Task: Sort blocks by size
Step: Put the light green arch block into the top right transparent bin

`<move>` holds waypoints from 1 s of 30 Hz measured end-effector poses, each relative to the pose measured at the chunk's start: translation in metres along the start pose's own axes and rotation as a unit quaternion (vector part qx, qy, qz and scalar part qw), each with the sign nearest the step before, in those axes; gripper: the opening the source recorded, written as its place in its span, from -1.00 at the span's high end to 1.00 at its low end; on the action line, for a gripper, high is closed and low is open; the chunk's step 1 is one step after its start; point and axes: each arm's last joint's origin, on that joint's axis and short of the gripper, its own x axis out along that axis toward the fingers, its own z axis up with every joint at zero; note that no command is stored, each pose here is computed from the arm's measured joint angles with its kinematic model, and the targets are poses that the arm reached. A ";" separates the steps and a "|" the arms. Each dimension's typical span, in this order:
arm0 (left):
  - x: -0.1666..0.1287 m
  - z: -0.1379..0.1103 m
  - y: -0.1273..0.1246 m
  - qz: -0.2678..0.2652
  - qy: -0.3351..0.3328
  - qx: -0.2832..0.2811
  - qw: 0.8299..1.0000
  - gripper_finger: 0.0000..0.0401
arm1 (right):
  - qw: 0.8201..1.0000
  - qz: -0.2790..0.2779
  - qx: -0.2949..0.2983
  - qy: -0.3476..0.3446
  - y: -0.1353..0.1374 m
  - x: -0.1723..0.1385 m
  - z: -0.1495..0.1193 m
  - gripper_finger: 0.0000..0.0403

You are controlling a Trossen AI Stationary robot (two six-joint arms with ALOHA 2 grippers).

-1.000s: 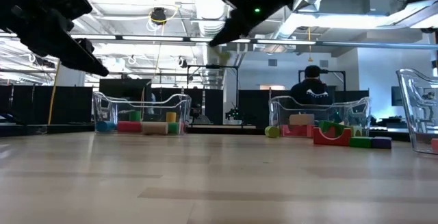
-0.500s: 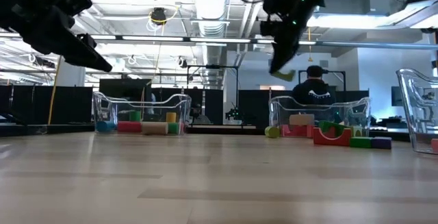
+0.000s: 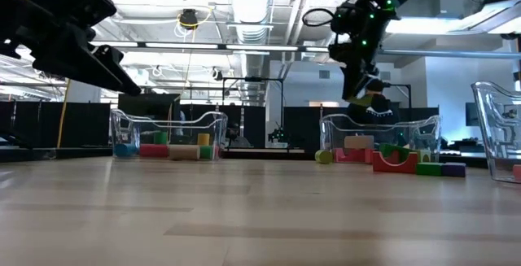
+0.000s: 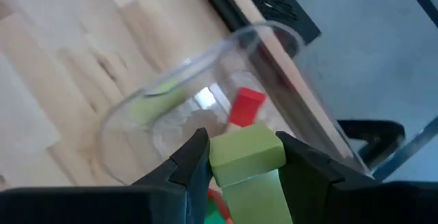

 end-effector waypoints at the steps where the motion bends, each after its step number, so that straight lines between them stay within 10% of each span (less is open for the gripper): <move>1: 0.002 0.000 -0.001 0.000 0.001 0.002 1.000 -0.14 | 1.000 -0.002 0.005 0.003 -0.003 0.000 -0.001 0.16; 30: 0.028 -0.005 -0.014 -0.007 0.009 0.014 1.000 -0.14 | 0.993 0.004 0.041 0.109 -0.022 0.043 -0.057 0.15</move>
